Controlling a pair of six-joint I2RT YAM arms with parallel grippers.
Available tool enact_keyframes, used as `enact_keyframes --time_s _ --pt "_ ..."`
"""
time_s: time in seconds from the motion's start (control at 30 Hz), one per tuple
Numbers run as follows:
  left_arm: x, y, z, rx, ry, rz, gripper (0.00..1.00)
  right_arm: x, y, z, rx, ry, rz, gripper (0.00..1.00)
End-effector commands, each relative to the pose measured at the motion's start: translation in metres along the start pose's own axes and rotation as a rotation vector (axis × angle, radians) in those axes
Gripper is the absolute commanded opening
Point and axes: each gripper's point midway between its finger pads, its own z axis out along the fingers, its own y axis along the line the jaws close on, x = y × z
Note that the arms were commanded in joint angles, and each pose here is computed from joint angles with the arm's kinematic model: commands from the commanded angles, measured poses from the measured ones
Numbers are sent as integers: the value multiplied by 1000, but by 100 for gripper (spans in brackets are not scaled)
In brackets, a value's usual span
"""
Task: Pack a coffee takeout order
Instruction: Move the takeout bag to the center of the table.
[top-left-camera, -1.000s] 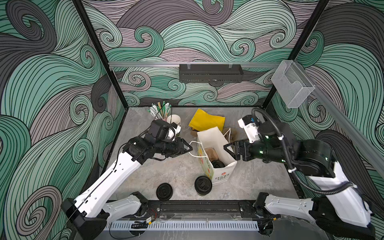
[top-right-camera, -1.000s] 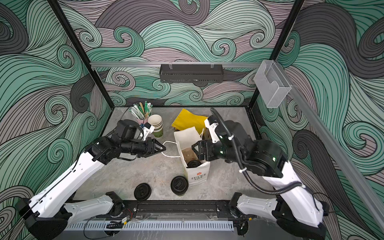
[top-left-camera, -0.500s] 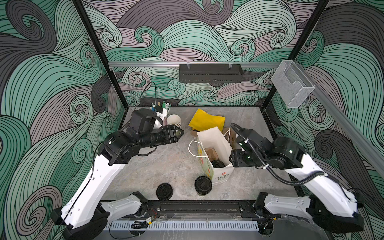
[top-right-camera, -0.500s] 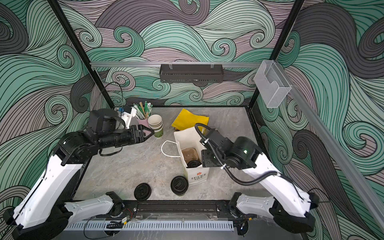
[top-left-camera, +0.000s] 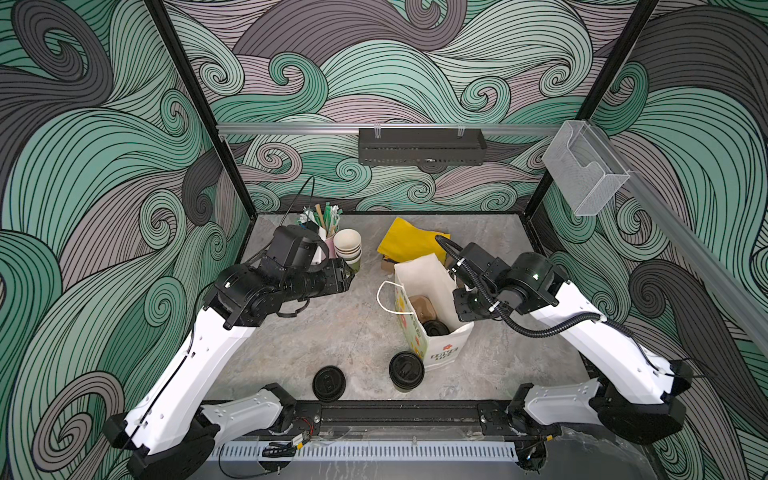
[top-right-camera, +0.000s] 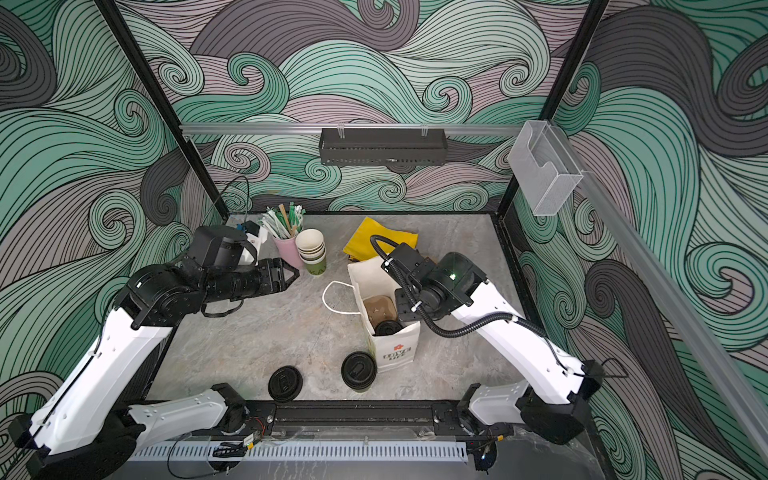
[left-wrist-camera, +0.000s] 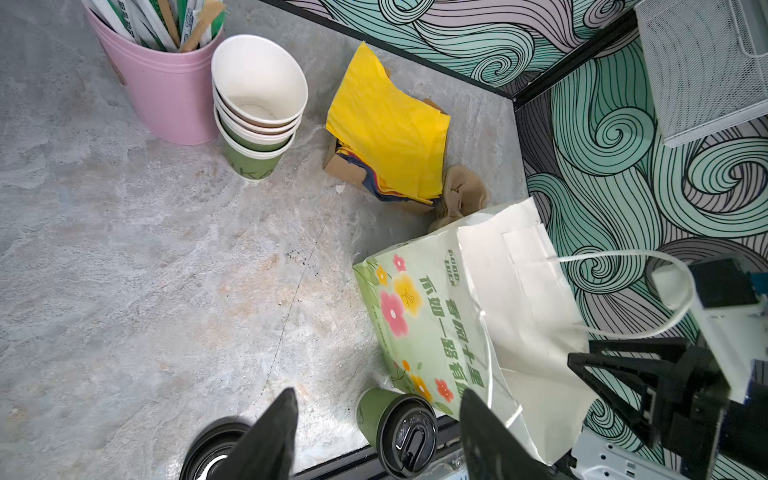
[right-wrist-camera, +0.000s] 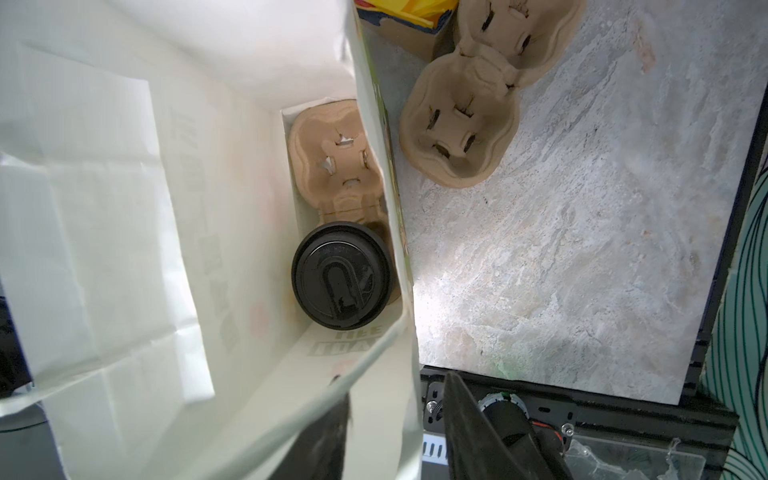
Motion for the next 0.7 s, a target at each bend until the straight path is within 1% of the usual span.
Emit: enact_keyframes --time_s 0.0,0.23,0.33,0.43,0.53,0.67 --pt "0 -3 0 27 -4 3 65 3 -8 2 32 10 -5 33" --pt "1 -4 3 33 -1 2 65 1 -8 5 28 14 -22 20" --pt "2 -2 4 30 -2 -2 65 -1 -9 5 31 14 -30 18" --pt "2 -1 4 26 -3 -4 65 -3 -10 5 32 14 -33 13" --pt "2 0 4 25 -8 -6 64 -3 -11 6 28 19 -43 10" --pt "2 1 5 24 -12 -6 65 -3 -10 6 -6 43 -77 8"
